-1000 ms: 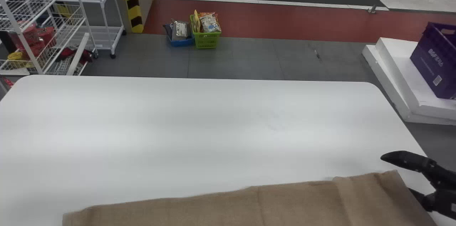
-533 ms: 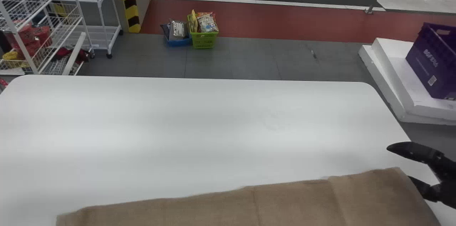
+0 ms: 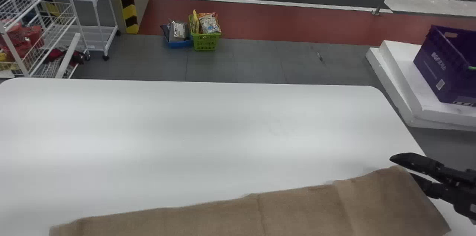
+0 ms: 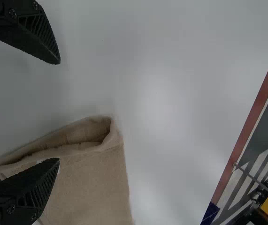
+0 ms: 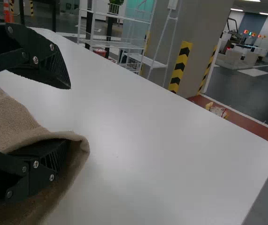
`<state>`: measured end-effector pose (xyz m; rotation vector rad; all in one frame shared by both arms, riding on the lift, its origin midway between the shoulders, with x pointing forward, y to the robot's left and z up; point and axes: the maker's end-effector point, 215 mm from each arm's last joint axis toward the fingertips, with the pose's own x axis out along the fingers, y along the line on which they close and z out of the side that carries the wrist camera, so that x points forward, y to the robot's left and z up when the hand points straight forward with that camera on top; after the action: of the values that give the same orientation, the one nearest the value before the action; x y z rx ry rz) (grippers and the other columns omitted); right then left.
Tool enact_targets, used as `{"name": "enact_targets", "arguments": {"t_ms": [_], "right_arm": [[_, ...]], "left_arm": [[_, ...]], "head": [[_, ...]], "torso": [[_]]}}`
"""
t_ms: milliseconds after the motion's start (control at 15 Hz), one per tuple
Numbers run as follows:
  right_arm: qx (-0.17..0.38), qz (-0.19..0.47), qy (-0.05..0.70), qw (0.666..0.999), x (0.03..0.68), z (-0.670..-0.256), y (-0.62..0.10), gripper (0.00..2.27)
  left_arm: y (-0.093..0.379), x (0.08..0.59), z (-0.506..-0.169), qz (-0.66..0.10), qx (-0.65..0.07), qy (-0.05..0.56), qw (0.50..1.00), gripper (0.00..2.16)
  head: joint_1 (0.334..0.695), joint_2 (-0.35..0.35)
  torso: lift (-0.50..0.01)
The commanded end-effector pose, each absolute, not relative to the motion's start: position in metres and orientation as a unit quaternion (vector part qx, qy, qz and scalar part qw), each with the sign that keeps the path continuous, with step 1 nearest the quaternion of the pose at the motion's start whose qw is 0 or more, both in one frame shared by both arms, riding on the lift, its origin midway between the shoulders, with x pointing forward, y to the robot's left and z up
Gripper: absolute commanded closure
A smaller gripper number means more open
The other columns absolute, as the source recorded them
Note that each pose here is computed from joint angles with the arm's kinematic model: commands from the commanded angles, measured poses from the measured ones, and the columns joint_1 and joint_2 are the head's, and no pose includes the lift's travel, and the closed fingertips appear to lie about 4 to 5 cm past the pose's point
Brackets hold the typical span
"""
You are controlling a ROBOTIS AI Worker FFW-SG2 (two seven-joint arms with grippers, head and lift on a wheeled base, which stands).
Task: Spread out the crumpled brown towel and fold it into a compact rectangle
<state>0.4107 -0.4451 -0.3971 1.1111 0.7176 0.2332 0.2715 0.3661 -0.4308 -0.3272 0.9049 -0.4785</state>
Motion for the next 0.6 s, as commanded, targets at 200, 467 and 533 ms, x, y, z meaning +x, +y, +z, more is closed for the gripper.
{"name": "enact_targets", "arguments": {"t_ms": [200, 467, 533], "right_arm": [[0.515, 0.105, 0.335, 0.782, 0.41, -0.399, -0.445, 2.01], [0.521, 0.1, 0.326, 0.783, 0.407, -0.398, -0.451, 0.0], [0.513, 0.093, 0.327, 0.788, 0.407, -0.396, -0.456, 0.0]], "left_arm": [[0.367, 0.272, -0.434, -0.229, -0.156, 0.433, 0.858, 0.08], [0.365, 0.272, -0.434, -0.232, -0.156, 0.433, 0.857, 0.08], [0.365, 0.272, -0.433, -0.233, -0.156, 0.432, 0.857, 0.08]], "head": [[0.695, -0.135], [0.695, -0.136], [0.695, -0.138]], "torso": [[-0.127], [-0.127], [-0.127]]}}
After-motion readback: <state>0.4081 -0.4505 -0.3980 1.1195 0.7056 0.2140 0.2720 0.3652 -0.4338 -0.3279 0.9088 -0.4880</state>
